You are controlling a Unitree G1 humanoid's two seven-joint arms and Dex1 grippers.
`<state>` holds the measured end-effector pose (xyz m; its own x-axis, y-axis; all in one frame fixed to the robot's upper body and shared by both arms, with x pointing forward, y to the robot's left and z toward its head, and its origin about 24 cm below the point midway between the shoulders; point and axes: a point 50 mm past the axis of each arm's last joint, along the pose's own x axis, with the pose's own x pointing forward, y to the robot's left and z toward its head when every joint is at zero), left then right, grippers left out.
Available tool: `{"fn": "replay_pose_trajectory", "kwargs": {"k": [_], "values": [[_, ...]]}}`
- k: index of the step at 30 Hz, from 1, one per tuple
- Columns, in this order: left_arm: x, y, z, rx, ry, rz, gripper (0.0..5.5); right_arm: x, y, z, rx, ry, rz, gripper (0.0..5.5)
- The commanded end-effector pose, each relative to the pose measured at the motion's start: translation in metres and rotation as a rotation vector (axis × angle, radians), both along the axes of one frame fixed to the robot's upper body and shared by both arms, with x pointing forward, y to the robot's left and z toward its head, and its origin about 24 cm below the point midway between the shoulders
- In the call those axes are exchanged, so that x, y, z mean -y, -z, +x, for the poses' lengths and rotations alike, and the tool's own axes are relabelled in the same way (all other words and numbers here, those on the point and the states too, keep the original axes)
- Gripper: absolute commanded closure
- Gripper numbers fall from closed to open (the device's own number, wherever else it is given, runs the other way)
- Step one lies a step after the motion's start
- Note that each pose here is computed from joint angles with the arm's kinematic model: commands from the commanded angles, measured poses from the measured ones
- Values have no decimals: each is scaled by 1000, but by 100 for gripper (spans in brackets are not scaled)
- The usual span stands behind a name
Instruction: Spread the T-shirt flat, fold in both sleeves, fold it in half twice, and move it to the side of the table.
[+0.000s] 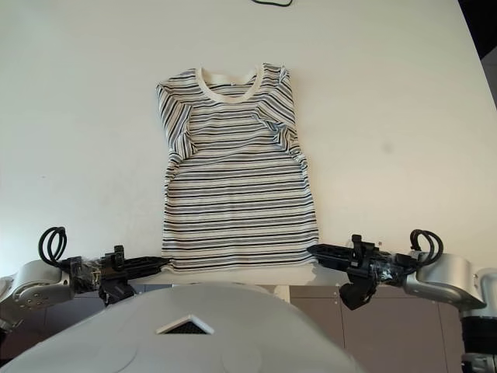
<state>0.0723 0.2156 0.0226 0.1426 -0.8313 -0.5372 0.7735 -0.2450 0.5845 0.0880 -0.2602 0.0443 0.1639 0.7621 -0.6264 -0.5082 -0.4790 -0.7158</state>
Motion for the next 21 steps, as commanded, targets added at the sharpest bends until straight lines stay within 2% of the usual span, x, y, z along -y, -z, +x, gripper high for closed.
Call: {"fn": "replay_pose_trajectory", "kwargs": {"k": [1,6,12,17,21], "values": [[-23,9,6,-41,-29,198,540,6,7,-6,-68,-2,-72,443],[-23,7,9,-35,-33,190,540,6,6,-3,-97,59,-55,538],[-8,-17,19,-125,-118,59,540,-4,-13,4,-205,165,4,538],[-5,-45,17,-287,-175,-13,540,-5,-39,3,-326,220,-8,538],[-5,-64,7,-443,-269,-90,540,-8,-71,9,-449,349,30,538]]}}
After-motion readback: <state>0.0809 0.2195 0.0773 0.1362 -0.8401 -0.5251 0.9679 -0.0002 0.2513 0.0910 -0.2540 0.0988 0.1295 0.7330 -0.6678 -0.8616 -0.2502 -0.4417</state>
